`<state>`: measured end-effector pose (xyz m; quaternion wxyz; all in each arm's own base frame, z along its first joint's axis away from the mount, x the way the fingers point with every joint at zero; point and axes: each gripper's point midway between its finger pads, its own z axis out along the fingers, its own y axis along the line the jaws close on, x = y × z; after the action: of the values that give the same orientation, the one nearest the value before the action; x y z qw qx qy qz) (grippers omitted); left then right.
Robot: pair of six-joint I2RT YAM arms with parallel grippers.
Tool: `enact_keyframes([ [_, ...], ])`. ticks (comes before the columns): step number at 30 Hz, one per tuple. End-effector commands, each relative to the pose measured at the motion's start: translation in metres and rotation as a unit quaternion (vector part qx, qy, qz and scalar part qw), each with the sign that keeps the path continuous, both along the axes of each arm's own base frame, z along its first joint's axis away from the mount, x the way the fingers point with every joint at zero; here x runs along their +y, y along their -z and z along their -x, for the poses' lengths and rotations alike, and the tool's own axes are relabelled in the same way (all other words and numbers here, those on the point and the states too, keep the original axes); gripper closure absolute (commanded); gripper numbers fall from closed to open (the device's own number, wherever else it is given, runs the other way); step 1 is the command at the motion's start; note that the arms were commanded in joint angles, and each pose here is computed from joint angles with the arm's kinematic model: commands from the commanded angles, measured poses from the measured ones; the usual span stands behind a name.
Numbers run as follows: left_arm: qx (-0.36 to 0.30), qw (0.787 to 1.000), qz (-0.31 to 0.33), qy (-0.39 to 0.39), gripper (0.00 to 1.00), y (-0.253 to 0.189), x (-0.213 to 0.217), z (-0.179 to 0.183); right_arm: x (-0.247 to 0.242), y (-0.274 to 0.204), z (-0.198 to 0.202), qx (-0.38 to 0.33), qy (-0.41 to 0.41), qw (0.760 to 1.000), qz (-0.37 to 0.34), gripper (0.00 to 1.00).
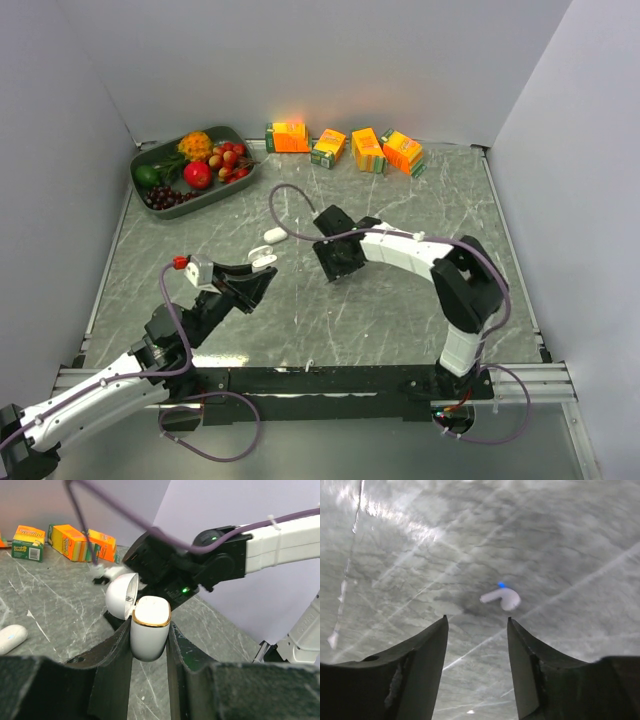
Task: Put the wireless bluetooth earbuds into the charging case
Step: Pick up the earbud from the center of the board.
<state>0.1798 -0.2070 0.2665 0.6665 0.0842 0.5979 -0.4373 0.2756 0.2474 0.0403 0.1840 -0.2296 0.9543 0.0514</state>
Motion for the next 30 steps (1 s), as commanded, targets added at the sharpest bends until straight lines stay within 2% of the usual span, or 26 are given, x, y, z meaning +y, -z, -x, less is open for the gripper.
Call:
enact_keyframes([
  [1, -0.019, 1.0, 0.018, 0.008, 0.99, -0.011, -0.001, 0.004, 0.003, -0.065, -0.026, -0.081, 0.127, 0.984, -0.1, 0.39],
  [3, -0.019, 1.0, 0.018, 0.009, 0.99, -0.012, -0.002, 0.004, 0.002, -0.07, -0.026, -0.07, 0.201, 0.969, -0.125, 0.4],
  [5, -0.021, 1.0, 0.019, 0.009, 0.99, -0.013, -0.001, 0.004, -0.006, -0.061, -0.022, -0.046, 0.258, 0.957, -0.121, 0.41],
  [6, -0.021, 1.0, 0.02, 0.007, 0.99, -0.013, -0.001, 0.004, -0.005, -0.056, -0.02, -0.027, 0.303, 0.943, -0.136, 0.42],
  [11, -0.023, 0.999, 0.022, 0.004, 0.99, -0.014, 0.003, 0.005, 0.002, -0.026, -0.012, 0.041, 0.38, 0.908, -0.171, 0.44],
  [17, -0.024, 0.999, 0.022, 0.001, 0.99, -0.015, 0.004, 0.006, -0.01, -0.009, -0.018, 0.071, 0.461, 0.866, -0.182, 0.44],
  [23, -0.023, 0.999, 0.024, 0.003, 0.99, -0.015, 0.003, 0.007, -0.012, 0.009, -0.023, 0.096, 0.489, 0.851, -0.165, 0.44],
  [30, -0.022, 0.999, 0.025, 0.0, 0.99, -0.014, 0.005, 0.008, -0.016, 0.021, -0.027, 0.102, 0.492, 0.851, -0.149, 0.46],
])
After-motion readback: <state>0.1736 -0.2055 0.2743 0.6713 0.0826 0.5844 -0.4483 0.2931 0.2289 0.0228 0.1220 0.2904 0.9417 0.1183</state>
